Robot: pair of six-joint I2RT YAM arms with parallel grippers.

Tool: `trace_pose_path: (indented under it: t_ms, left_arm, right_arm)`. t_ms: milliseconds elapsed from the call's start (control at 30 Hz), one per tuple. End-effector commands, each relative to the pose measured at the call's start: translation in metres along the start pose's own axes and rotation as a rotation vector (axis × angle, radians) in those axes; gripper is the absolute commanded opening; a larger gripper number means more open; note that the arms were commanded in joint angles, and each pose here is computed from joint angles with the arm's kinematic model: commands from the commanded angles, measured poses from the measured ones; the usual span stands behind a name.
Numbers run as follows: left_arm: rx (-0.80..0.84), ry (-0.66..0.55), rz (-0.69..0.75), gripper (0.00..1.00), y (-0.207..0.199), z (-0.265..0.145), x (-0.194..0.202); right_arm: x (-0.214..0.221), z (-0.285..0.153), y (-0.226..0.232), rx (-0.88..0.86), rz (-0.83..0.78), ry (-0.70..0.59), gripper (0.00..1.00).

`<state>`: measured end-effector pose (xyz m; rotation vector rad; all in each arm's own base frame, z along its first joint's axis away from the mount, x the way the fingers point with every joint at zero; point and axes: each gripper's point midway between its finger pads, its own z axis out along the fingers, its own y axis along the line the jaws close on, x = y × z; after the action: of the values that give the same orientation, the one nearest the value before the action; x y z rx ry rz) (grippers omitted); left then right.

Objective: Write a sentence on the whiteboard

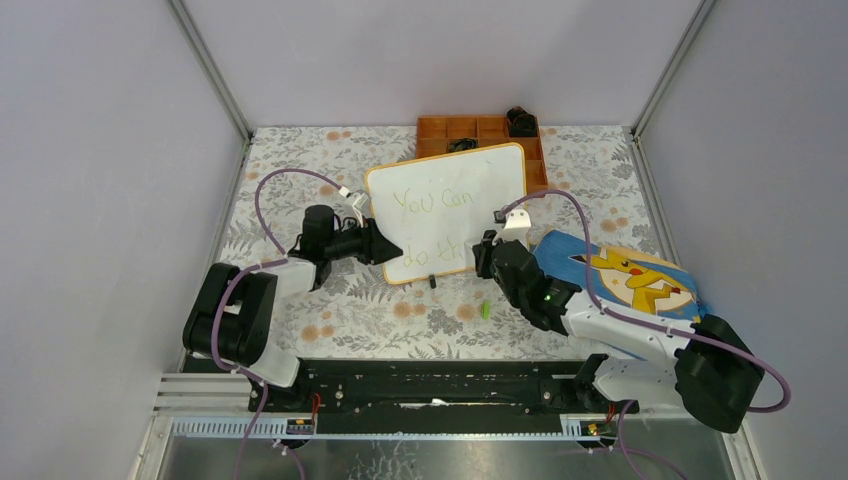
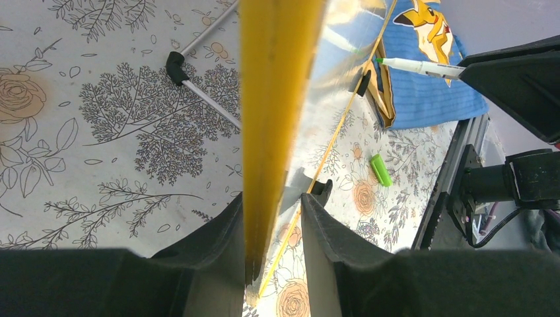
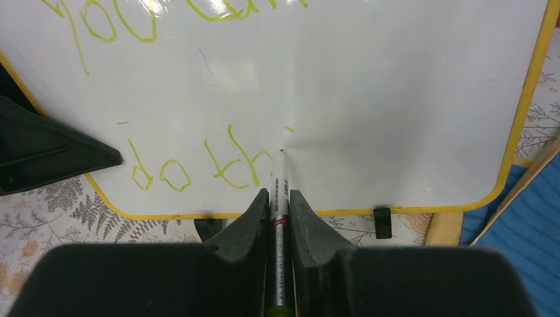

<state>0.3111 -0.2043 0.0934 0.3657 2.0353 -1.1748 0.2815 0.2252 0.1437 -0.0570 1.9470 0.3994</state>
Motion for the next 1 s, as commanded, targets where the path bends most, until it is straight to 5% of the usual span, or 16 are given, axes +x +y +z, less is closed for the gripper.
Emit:
trace_pose_path:
  t_ms: [0, 967]
  left_arm:
    - [0.004, -0.022, 0.057, 0.39, -0.005, 0.002, -0.013]
    - [0.002, -0.012, 0.064, 0.40, -0.006, 0.003, -0.011]
  right_arm:
    - [-0.008, 0.007, 0.000, 0.015, 0.033, -0.038, 0.00]
    - [0.029, 0.001, -0.019, 0.048, 0.027, 0.037, 0.00]
